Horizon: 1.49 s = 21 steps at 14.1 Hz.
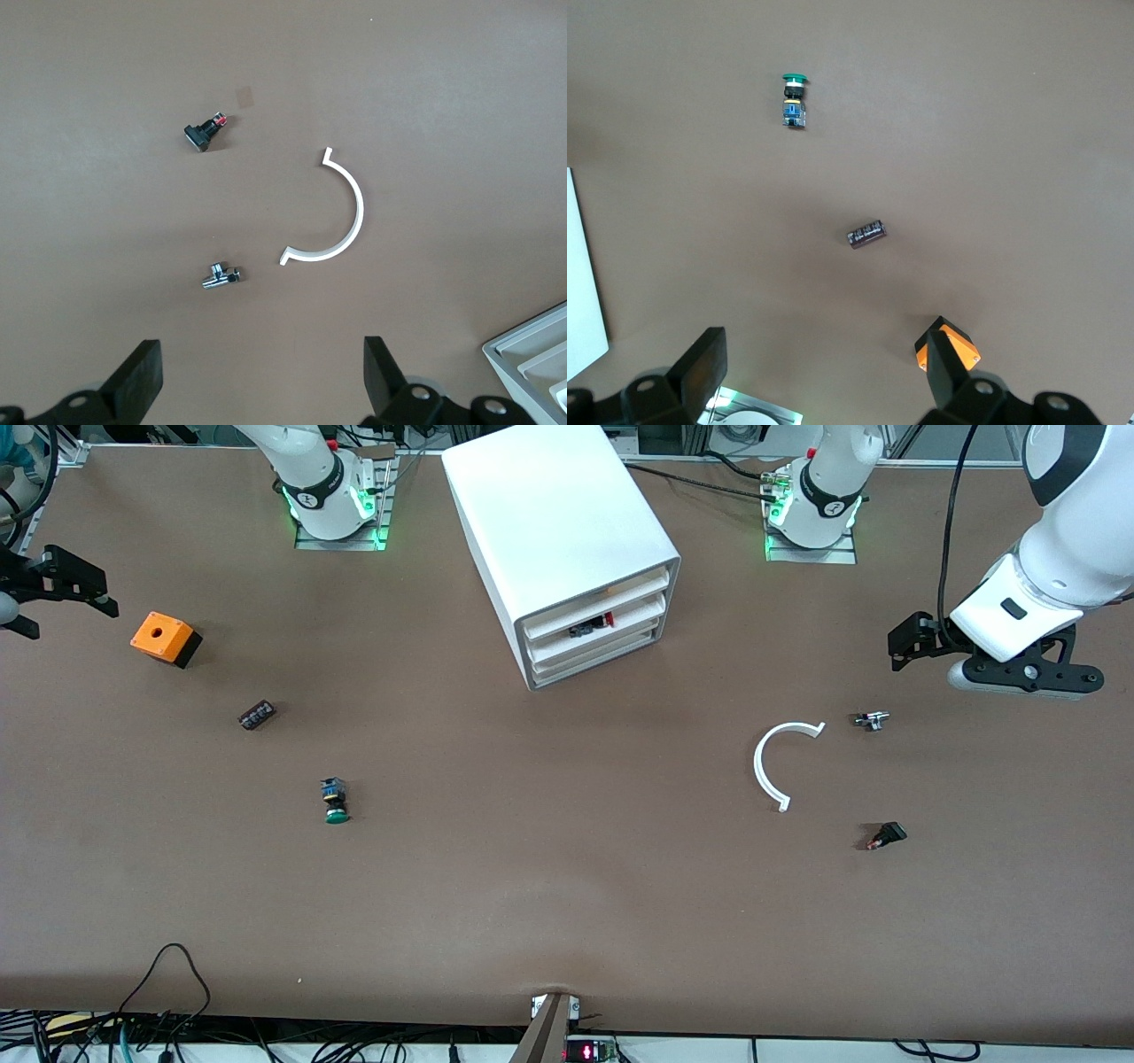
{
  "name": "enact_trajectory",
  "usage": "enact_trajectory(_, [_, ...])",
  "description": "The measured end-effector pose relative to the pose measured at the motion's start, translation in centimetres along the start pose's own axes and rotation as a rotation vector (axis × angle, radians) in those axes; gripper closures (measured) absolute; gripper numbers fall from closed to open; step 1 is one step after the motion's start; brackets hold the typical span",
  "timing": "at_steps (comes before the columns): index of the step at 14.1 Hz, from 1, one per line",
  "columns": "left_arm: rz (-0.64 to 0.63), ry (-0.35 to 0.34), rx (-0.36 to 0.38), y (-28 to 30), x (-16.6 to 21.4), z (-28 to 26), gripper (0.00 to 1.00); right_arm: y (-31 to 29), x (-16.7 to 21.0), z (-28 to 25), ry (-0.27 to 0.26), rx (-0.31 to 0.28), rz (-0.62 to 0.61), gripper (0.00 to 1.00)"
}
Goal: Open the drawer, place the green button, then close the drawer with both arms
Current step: 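Reach the left gripper to the drawer handle while the right gripper reaches the button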
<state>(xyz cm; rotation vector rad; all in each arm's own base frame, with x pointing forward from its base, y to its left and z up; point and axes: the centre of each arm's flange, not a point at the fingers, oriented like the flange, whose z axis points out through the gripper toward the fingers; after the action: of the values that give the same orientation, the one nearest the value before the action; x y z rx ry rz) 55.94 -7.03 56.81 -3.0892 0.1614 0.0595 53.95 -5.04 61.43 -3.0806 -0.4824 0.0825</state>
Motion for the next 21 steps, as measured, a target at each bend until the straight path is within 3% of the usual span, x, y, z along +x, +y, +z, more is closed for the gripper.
enact_trajectory(10, [0.000, -0.009, 0.000, 0.0, 0.0, 0.2, 0.00, 0.0, 0.0, -0.1, 0.002, -0.001, 0.000, 0.00])
enact_trajectory(14, [0.020, -0.151, -0.008, 1.2, -1.2, 1.8, 0.00, 0.1, 0.1, 0.0, 0.000, 0.000, 0.001, 0.00])
enact_trajectory(18, [0.090, -0.283, -0.066, 5.6, -2.5, 3.4, 0.00, 0.3, 0.8, 1.5, -0.026, 0.008, 0.001, 0.00])
enact_trajectory(21, [0.139, -0.424, -0.191, 8.1, -3.0, 6.0, 0.00, 0.7, 2.5, 4.9, -0.087, 0.028, -0.002, 0.00])
